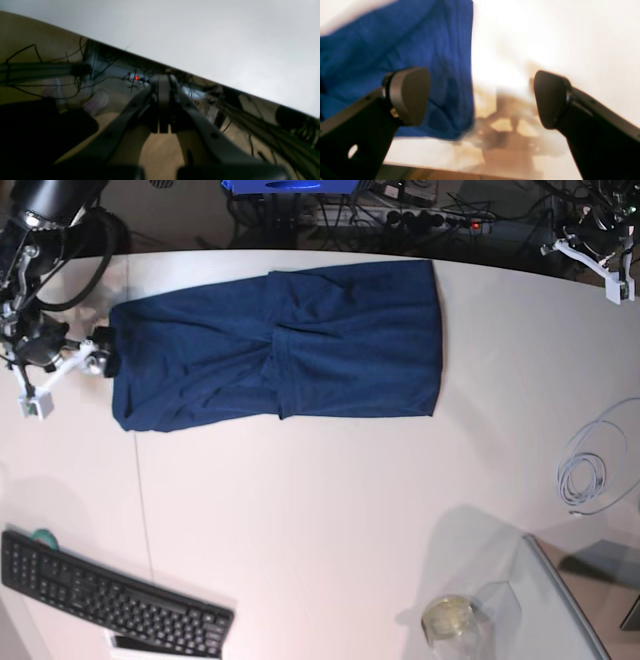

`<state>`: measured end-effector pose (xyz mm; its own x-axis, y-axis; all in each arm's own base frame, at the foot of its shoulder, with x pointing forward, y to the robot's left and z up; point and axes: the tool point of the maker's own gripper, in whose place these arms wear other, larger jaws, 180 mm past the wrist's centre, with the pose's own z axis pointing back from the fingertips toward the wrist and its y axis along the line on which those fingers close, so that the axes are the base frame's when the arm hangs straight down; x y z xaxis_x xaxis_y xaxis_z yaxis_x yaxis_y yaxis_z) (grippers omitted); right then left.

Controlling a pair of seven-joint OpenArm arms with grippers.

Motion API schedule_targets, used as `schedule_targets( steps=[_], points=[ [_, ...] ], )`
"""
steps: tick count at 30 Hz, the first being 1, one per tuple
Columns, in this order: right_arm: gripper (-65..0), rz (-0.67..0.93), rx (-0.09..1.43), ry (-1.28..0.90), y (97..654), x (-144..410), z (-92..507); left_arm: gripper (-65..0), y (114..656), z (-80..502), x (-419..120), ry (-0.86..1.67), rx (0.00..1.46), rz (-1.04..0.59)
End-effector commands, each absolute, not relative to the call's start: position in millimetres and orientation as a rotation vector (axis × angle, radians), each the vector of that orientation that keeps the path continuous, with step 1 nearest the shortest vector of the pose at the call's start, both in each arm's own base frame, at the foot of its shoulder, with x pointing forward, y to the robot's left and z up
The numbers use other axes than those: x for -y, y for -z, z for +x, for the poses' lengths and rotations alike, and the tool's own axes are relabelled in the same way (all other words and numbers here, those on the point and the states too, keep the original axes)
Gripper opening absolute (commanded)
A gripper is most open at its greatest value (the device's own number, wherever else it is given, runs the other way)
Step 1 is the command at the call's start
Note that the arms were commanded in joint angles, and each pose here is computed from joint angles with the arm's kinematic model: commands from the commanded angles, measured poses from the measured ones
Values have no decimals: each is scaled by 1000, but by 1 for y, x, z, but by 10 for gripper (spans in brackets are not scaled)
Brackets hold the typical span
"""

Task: Layout the t-shirt on the table in an organized manner, then fold the t-shirt properly
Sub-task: 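Move both grippers to the two short ends of the blue strip, then grasp the strip end with the right gripper and fold it toward the middle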

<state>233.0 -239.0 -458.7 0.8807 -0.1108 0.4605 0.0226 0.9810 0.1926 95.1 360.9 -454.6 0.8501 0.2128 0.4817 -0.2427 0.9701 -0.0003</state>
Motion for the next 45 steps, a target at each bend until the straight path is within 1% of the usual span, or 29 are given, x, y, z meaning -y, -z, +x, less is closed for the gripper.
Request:
schedule_targets(
  steps=[1,2,7,10,14,19,22,26,29,32,37,45],
  points=[
    [-24,223,534,45,453,237,246,-650,446,108,-361,-208,541,62],
    [-24,261,522,19,459,232,243,-650,448,110,-355,-193,538,49],
    [-24,368,524,63,463,220,233,-650,453,129,-339,-172,559,9],
    [-24,418,538,84,463,213,235,-650,451,144,-329,-172,616,-13],
    [-24,439,520,105,470,212,239,-650,447,168,-305,-123,709,-61],
    [-24,446,470,136,483,226,234,-650,455,182,-277,-71,739,-130],
    [-24,451,453,136,486,222,229,-650,467,185,-261,-75,759,-185],
    [-29,477,398,71,496,200,219,-650,483,191,-228,-53,772,-279],
    [-68,526,363,39,503,169,209,-650,490,190,-211,-41,766,-321],
    [-72,550,334,-2,507,150,202,-650,491,192,-197,-18,763,-348],
    [-78,653,343,-26,501,115,203,-650,490,197,-174,22,784,-398],
    [-81,668,350,-39,499,109,207,-650,490,209,-148,71,785,-429]
  ],
)
